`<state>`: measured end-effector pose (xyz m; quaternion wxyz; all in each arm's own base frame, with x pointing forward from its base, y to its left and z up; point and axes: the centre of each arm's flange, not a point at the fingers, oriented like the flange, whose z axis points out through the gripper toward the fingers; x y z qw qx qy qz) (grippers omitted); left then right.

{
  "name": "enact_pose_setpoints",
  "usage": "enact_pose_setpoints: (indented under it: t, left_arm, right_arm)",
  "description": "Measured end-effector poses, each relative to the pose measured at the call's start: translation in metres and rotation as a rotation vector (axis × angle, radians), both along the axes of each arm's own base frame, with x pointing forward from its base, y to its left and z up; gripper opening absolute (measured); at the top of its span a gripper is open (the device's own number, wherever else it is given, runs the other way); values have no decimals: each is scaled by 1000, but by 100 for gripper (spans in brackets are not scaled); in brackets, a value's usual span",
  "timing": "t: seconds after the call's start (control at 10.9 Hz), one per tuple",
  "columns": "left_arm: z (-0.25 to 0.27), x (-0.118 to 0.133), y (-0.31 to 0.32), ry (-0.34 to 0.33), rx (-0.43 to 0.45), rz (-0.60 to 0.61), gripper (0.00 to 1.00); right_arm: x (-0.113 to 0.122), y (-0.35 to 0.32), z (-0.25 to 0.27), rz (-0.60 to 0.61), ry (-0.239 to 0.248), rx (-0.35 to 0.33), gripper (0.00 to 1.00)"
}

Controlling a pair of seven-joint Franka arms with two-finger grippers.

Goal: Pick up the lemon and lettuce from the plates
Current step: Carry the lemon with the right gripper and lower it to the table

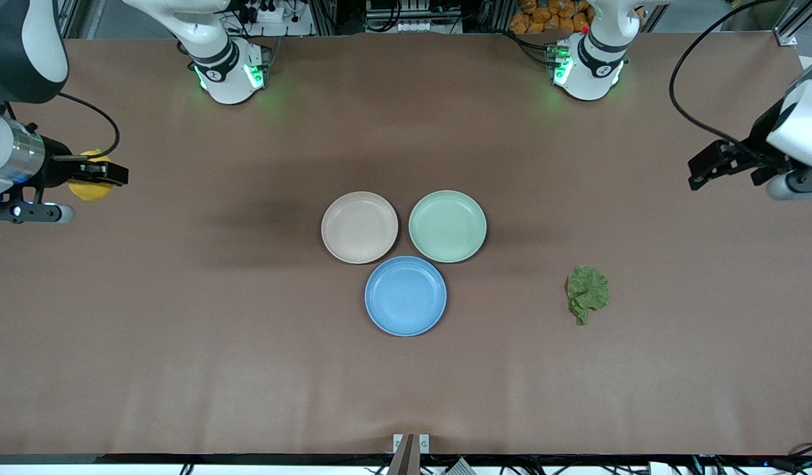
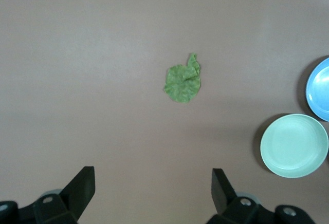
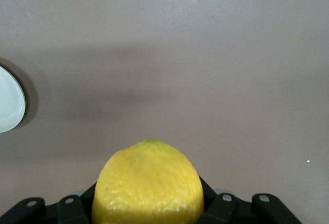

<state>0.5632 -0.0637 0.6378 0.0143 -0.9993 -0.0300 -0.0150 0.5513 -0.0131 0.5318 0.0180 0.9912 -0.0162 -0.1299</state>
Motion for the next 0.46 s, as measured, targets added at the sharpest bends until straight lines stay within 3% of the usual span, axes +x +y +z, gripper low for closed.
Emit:
enact_pose_setpoints:
  t: [0.46]
  left_arm:
    - [17,-18,-6,1,-8,-14,100]
  right_arm:
    - [4,0,3,13,-37,1,61]
